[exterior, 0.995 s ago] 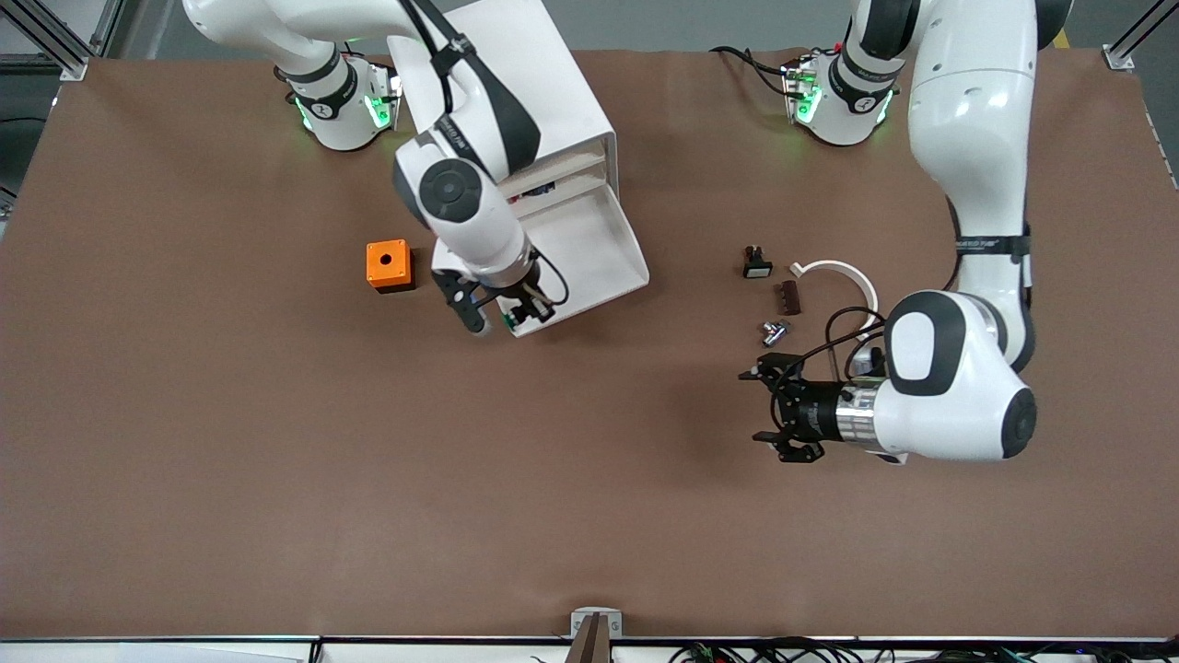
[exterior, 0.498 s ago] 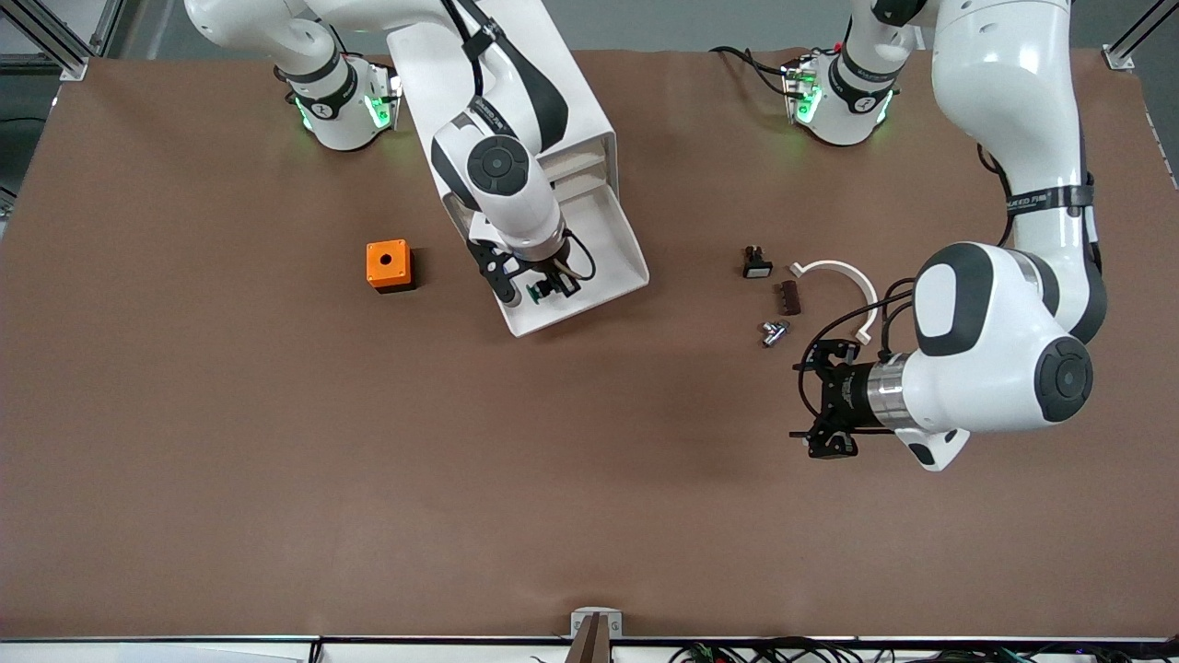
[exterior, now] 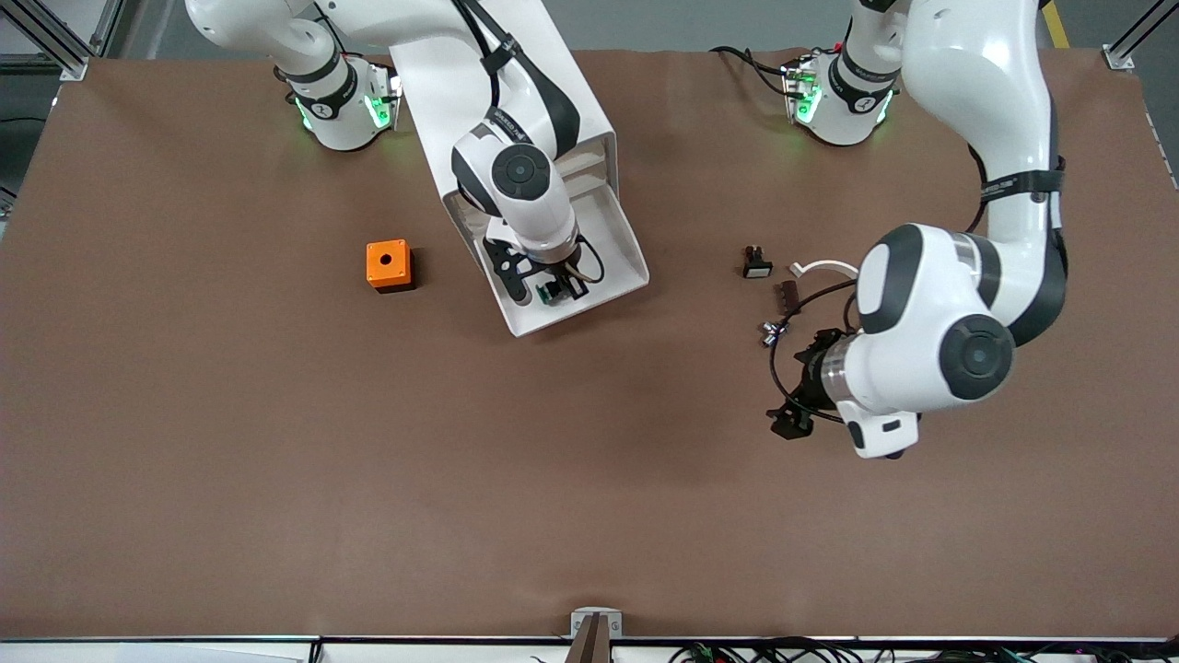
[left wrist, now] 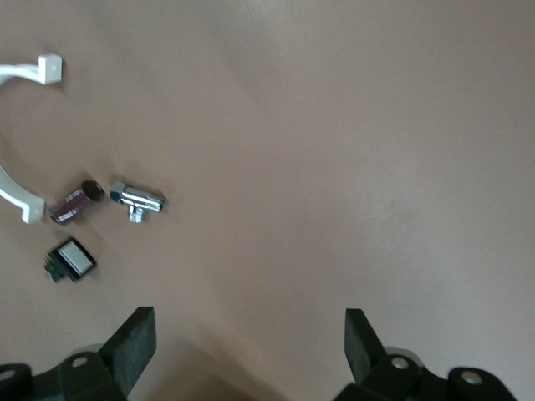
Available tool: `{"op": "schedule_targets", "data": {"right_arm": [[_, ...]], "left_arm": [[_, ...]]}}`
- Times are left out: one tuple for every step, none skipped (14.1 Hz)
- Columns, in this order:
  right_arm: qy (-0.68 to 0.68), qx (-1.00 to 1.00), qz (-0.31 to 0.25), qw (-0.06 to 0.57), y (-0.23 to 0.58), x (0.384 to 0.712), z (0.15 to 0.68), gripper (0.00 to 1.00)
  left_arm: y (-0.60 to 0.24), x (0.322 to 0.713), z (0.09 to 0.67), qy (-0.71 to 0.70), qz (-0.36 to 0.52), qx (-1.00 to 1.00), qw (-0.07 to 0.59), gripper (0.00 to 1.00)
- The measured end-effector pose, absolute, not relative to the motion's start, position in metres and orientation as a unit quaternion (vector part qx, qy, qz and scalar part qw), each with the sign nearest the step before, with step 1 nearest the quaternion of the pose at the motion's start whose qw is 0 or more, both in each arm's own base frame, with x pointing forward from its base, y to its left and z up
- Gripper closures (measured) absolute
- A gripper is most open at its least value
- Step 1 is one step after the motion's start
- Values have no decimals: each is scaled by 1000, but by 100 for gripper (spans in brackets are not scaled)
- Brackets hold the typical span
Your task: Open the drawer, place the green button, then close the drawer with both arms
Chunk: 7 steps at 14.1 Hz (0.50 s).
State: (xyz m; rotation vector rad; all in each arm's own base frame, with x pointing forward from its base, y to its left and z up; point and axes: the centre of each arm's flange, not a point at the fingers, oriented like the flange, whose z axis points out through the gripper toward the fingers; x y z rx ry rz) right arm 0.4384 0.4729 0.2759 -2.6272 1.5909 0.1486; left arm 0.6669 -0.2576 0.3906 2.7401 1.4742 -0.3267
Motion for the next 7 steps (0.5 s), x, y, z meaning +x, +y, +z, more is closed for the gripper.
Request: {"op": "schedule_targets", "data": {"right_arm": [[517, -854, 46, 32, 476, 435, 275, 58], [519, -853, 43, 30, 478, 433, 275, 58], [519, -853, 42, 30, 479, 431, 275, 58], [519, -853, 42, 31, 480, 431, 275, 59], [519, -853, 42, 31, 481, 431, 276, 54], [519, -853, 42, 33, 483, 431, 278, 43], [518, -853, 41, 36, 485, 431, 280, 35]], "left_arm": [[-270, 661, 385, 450, -100, 887, -5, 0], [-283, 656, 378, 420, -96, 903, -12, 0], [-296, 652, 372, 383, -92, 919, -12, 0], [-308, 649, 366, 343, -90, 935, -10, 0], [-316, 645, 360, 307, -93, 947, -9, 0], [-324, 640, 353, 276, -97, 956, -6, 0], [-335, 634, 347, 255, -102, 961, -2, 0]]}}
